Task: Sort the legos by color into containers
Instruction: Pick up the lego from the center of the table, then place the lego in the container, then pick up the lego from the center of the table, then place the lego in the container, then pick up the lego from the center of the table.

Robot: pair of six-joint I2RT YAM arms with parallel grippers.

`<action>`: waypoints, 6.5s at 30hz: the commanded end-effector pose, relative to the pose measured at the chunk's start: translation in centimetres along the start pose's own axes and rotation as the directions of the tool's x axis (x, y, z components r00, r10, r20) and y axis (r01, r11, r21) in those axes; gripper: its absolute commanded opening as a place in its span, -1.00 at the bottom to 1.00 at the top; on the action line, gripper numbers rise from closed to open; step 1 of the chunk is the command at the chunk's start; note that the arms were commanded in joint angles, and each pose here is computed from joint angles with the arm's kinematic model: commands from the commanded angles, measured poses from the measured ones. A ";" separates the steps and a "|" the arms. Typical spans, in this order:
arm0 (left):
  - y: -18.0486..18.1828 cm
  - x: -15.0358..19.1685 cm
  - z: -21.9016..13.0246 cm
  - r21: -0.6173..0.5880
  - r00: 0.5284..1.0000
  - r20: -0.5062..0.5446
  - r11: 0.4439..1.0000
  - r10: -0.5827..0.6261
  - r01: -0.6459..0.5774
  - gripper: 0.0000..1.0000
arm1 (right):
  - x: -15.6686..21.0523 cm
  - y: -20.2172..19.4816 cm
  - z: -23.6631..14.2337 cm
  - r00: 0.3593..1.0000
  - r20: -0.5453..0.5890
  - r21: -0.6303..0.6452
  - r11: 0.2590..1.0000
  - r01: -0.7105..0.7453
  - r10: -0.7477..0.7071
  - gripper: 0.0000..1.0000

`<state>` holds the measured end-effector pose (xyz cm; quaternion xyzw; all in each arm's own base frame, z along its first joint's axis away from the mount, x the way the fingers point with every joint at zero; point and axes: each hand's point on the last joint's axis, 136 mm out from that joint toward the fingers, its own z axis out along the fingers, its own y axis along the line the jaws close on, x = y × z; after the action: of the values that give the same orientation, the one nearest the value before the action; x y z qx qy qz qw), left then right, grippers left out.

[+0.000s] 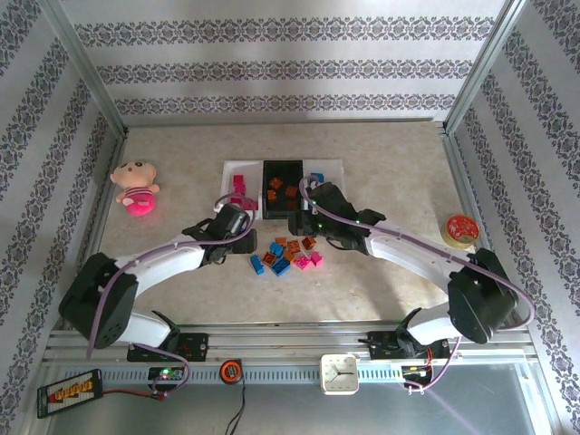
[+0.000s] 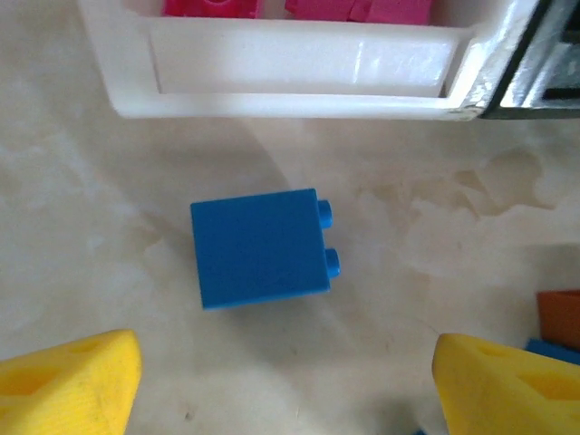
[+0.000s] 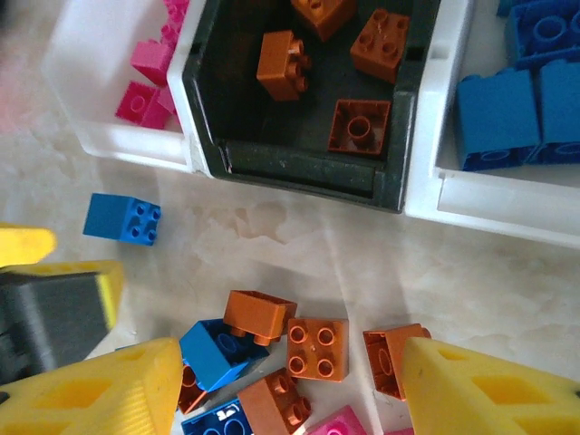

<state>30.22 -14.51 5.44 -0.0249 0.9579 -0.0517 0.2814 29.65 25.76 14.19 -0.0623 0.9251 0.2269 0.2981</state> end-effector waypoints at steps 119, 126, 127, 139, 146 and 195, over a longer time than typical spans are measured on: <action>2.2 4.0 -10.2 0.257 0.956 0.218 0.956 -0.198 0.139 0.99 | -7.9 2.1 6.1 0.999 0.028 -0.007 1.000 0.027 -0.027 -0.66; 2.4 5.0 -10.1 0.266 0.960 0.190 0.952 -0.204 0.149 0.99 | -10.2 1.1 10.6 0.999 0.025 0.106 0.994 0.029 -0.032 -0.60; 2.3 5.1 -10.0 0.270 0.960 0.186 0.951 -0.207 0.153 0.99 | -10.3 1.2 11.0 0.999 0.022 0.109 0.994 0.031 -0.033 -0.56; 0.4 4.6 -10.9 0.337 0.975 0.168 0.938 -0.144 0.081 0.99 | -11.7 3.0 7.8 0.996 0.080 0.075 0.996 0.042 -0.048 0.23; -3.6 3.5 -10.0 0.373 0.996 0.092 0.928 -0.012 -0.023 0.79 | -8.0 1.3 3.8 0.997 0.079 0.065 0.998 0.021 -0.026 0.27; -11.6 0.8 -2.3 0.170 0.920 -0.014 0.907 0.392 -0.384 -0.35 | -2.1 -8.9 -4.1 0.969 0.172 0.127 0.971 -0.202 0.179 0.30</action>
<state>28.52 -25.93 5.56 0.1878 0.9487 -0.0737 0.2433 31.60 16.83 14.45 0.0517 0.9189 0.1915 0.3411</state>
